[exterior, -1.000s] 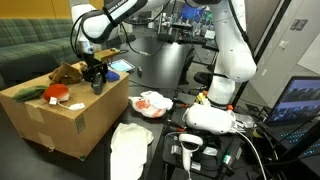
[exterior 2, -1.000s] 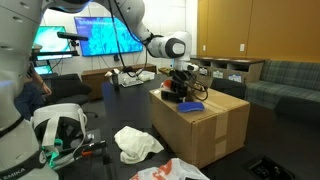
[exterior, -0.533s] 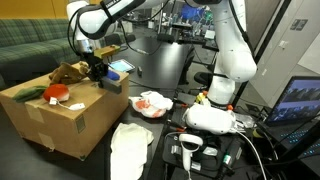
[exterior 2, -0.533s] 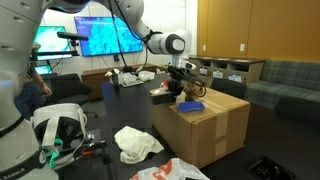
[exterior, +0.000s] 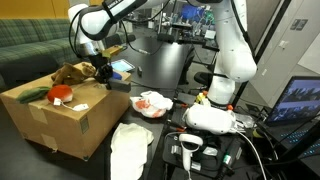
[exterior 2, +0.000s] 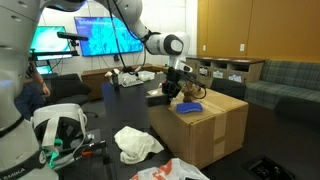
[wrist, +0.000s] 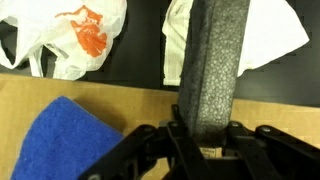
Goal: Swap the things on the box with the things on the table
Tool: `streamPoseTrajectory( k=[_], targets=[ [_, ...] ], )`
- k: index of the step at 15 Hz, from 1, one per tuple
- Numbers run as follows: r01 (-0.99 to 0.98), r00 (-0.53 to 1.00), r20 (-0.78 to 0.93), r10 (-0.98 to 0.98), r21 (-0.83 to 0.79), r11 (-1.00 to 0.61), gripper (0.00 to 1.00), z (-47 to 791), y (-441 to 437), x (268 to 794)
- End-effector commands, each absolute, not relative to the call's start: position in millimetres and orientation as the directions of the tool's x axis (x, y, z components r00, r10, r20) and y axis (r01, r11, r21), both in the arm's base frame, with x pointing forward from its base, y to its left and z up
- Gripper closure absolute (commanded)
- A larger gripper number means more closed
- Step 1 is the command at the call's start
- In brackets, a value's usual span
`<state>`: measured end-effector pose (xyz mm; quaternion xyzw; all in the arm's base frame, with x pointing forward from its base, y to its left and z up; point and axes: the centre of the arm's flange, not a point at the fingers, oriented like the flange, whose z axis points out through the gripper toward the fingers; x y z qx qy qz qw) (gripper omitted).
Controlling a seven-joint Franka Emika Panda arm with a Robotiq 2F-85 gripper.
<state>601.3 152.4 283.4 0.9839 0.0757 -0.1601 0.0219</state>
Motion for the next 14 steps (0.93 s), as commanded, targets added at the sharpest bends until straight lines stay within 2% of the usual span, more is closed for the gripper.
streamPoseTrajectory(
  k=[1,9,14],
  targets=[
    [0.145,0.951,-0.279,0.133,0.024,-0.989,0.85,288.2,129.7,545.5],
    [0.083,0.996,0.011,0.084,0.048,-0.995,0.85,308.5,97.7,454.9],
    [0.037,0.997,0.067,0.039,0.033,-0.999,0.85,291.6,90.8,414.6]
  ],
)
